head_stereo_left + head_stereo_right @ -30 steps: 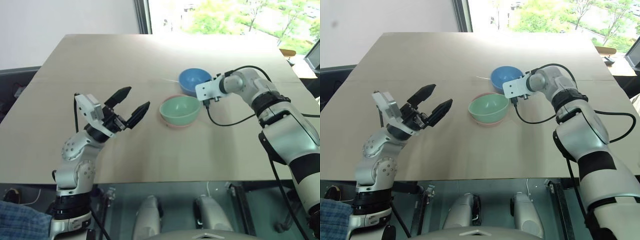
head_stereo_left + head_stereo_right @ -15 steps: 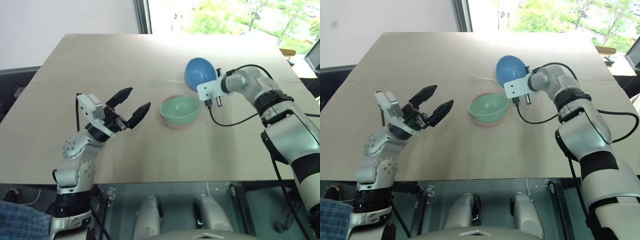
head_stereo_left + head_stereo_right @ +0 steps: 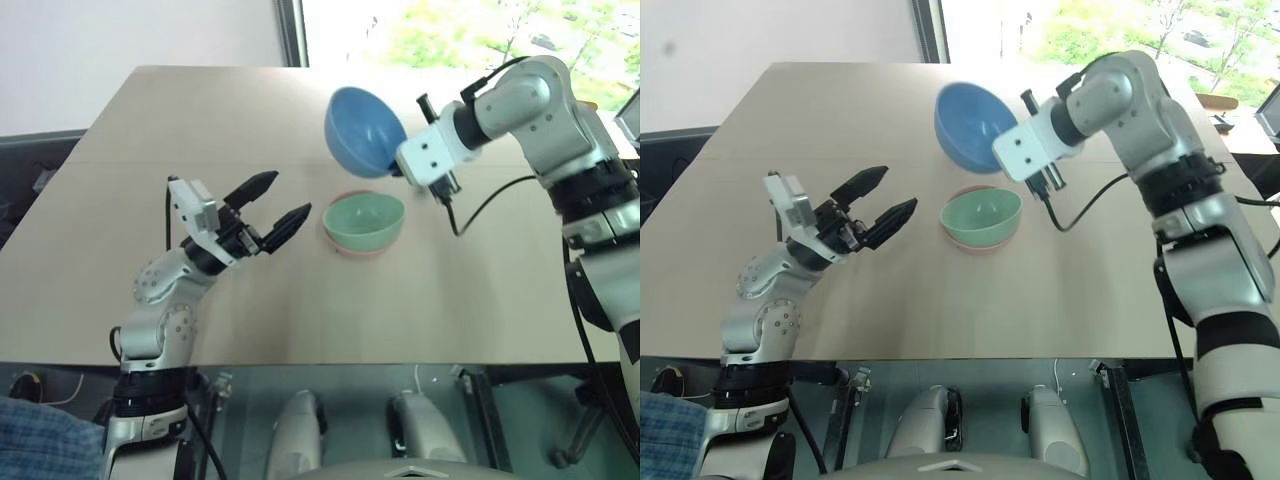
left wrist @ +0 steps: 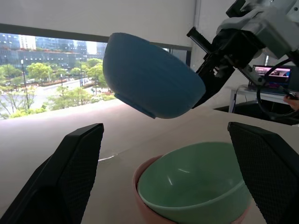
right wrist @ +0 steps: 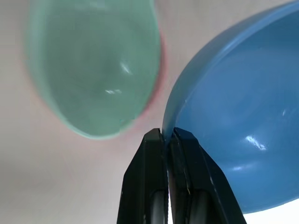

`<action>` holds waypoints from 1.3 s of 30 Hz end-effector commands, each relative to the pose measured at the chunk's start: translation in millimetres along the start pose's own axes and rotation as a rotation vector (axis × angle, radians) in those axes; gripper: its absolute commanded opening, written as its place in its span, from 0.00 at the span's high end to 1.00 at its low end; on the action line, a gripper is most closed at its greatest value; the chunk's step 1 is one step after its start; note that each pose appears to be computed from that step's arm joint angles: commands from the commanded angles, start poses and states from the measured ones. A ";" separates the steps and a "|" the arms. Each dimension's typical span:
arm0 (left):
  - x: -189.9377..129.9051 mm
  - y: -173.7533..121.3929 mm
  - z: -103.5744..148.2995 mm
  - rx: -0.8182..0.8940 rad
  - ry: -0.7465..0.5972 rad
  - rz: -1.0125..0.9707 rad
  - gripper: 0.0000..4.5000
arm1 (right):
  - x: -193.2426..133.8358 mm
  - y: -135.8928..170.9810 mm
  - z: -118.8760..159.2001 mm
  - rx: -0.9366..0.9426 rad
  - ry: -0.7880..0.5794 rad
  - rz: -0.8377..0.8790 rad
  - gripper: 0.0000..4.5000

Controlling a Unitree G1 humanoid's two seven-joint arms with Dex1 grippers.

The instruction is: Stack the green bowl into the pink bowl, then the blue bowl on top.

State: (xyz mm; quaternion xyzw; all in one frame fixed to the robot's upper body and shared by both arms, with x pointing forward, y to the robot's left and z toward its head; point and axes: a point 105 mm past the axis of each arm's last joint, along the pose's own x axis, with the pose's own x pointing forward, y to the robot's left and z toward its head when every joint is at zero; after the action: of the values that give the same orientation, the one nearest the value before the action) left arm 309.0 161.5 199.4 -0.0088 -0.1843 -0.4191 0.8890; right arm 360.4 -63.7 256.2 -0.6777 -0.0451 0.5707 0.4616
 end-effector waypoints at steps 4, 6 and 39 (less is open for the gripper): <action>8.2 -0.1 8.4 0.022 -0.032 -0.041 0.00 | -15.6 5.3 22.9 -0.020 -0.051 0.027 0.99; 9.3 -0.1 8.6 0.022 -0.035 -0.044 0.00 | -15.8 6.8 24.5 -0.012 -0.056 0.030 0.99; -5.9 -10.5 -12.9 -0.004 0.118 -0.096 0.00 | -41.0 81.6 -32.6 0.501 0.015 -0.288 0.00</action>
State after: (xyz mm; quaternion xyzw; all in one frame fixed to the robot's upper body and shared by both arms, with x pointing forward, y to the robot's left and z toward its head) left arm 305.9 158.9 181.3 0.0064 -0.1341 -0.4547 0.8804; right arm 336.3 -147.8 215.4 -0.5485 0.0407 0.5263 0.6485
